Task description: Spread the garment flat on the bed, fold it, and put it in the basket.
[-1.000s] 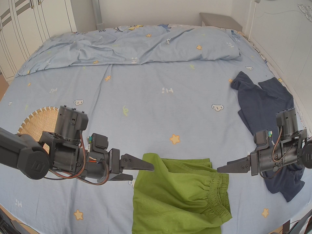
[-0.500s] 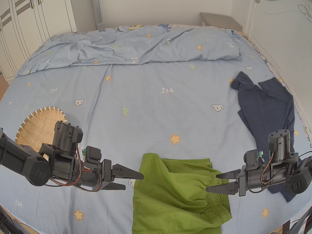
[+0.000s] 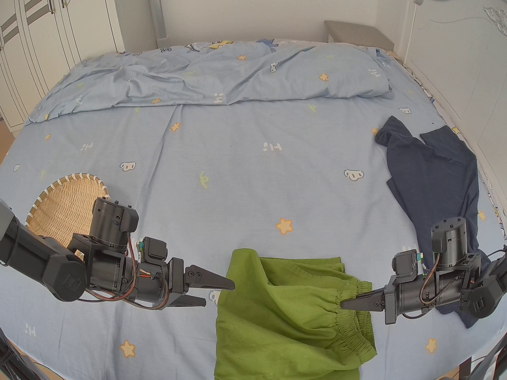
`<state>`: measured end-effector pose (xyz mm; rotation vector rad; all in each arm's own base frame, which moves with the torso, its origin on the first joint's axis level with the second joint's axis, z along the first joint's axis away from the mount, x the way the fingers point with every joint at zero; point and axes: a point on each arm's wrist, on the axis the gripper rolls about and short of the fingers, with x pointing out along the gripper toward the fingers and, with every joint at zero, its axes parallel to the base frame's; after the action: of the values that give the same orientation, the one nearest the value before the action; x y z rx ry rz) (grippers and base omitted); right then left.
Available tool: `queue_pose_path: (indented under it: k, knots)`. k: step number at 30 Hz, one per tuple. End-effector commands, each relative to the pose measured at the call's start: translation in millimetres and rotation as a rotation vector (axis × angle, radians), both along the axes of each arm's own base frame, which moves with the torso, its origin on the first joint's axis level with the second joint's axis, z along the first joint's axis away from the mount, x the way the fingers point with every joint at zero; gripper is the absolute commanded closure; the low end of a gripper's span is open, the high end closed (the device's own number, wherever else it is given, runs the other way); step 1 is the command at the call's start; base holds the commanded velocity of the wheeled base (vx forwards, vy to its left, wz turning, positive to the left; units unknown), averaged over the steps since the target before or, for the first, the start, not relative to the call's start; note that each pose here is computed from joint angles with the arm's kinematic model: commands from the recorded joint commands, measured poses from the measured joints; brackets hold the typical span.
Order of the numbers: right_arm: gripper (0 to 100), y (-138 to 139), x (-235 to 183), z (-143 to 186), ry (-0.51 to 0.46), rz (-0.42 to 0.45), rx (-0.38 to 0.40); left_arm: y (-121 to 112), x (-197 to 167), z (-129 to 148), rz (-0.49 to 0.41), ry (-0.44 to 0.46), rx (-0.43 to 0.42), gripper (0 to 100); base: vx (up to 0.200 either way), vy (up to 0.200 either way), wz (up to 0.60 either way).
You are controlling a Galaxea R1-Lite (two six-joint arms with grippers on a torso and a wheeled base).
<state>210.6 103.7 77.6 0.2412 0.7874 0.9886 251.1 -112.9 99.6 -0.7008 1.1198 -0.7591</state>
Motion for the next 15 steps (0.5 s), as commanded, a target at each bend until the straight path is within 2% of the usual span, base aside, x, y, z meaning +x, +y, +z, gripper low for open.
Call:
queue_pose_path:
  k: [1, 11, 15]
  knots:
    - [100, -1, 1, 0, 0.002, -0.008, 0.002, -1, 1, -3, -0.001, 0.011, 0.004, 0, 0.000, 0.000, 0.00]
    - [100, -24, 6, 0, 0.018, -0.103, 0.002, 3, 5, -12, 0.014, 0.041, 0.013, 0, 0.000, 0.000, 0.00]
    - [100, -39, 8, -6, 0.085, -0.164, -0.016, 2, 5, -21, 0.007, 0.044, 0.019, 0, 0.000, 0.000, 0.00]
